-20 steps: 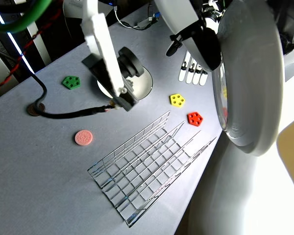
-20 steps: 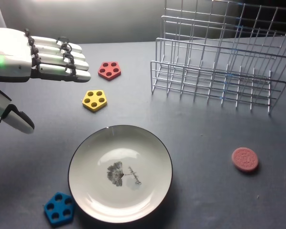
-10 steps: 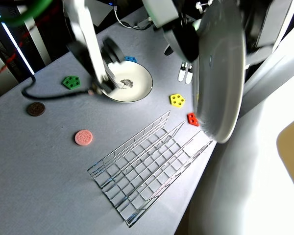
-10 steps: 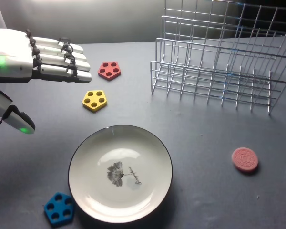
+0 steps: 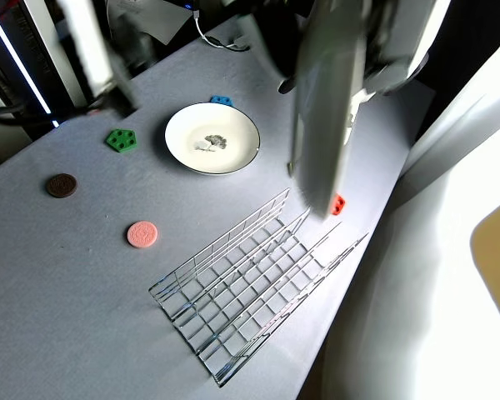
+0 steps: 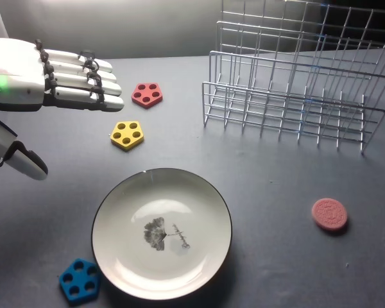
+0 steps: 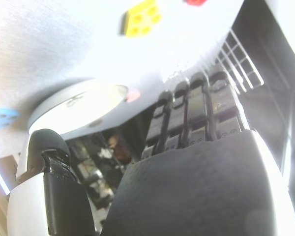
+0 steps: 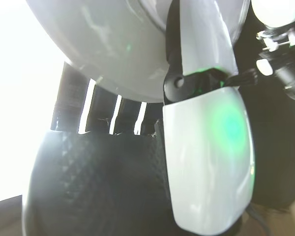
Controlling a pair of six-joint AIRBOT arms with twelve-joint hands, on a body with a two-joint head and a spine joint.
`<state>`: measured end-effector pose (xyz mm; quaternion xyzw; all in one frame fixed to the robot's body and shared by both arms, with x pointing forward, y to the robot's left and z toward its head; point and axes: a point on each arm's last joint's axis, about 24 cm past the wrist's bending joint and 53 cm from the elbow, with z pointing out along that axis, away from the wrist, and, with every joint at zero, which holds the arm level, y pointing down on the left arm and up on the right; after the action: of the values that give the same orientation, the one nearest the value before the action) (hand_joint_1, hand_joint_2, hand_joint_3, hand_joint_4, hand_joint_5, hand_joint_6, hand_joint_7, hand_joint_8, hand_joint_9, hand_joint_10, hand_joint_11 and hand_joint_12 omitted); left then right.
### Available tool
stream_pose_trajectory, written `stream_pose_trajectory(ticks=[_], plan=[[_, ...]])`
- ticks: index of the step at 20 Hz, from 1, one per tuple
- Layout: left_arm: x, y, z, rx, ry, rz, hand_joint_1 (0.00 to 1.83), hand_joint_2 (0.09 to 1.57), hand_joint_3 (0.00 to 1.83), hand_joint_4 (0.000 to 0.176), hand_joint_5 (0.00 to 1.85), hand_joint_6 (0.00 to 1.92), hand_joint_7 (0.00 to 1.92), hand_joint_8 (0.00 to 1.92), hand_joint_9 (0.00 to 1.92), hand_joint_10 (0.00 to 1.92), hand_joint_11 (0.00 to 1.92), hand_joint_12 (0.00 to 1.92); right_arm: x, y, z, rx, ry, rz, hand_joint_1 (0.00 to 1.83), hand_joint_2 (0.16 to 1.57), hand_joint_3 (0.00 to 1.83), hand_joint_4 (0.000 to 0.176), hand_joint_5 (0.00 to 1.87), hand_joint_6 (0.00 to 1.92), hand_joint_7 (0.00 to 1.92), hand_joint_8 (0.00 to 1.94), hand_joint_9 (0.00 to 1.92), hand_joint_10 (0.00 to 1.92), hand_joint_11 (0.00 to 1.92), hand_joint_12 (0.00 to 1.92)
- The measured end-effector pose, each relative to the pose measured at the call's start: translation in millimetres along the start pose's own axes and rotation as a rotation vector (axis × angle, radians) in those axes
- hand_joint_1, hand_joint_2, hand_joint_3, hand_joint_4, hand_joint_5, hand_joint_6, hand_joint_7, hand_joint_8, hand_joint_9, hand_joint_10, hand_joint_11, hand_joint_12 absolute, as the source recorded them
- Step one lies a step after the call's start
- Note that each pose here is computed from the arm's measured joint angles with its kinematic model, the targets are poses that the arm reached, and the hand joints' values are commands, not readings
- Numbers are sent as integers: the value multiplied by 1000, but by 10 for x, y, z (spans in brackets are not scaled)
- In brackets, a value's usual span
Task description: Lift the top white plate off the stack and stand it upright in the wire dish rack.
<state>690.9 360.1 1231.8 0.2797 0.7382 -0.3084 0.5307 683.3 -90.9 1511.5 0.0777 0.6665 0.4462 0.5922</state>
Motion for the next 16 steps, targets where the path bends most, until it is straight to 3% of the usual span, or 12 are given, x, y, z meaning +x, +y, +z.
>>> stream_pose_trajectory(ticks=[2,6,9,10,14,16], plan=[[2,3,-3,-1,1,2,297,976,3,0,0,0,0,0,0,0,4,2,-9,-127,-20,37,1,58,1484,1141,0,0,743,1246,868,909,923,981,819,1542],[1,-1,-2,0,1,3,364,971,0,0,0,0,0,0,0,0,8,4,-13,-333,-39,103,7,113,1486,1126,0,0,792,1189,900,837,964,934,821,1528],[1,0,-3,0,1,3,384,971,0,0,0,0,0,0,0,0,17,7,0,-405,-51,129,15,139,1487,1113,0,0,838,1141,910,780,991,896,855,1484],[1,0,-3,0,1,3,402,966,0,0,0,0,6,2,18,7,29,13,1,-428,-58,134,14,172,1483,1127,1,0,823,1170,847,864,956,943,846,1495],[2,-3,-3,2,1,4,366,964,0,0,0,0,0,0,6,2,21,11,-14,-506,-78,154,8,224,1483,1135,0,0,797,1211,863,865,917,991,829,1523],[1,-4,-3,2,1,3,355,950,0,0,0,0,11,4,21,8,44,24,-25,-541,-82,160,5,250,1501,1031,0,0,1001,941,1190,352,1172,618,1043,1254]])
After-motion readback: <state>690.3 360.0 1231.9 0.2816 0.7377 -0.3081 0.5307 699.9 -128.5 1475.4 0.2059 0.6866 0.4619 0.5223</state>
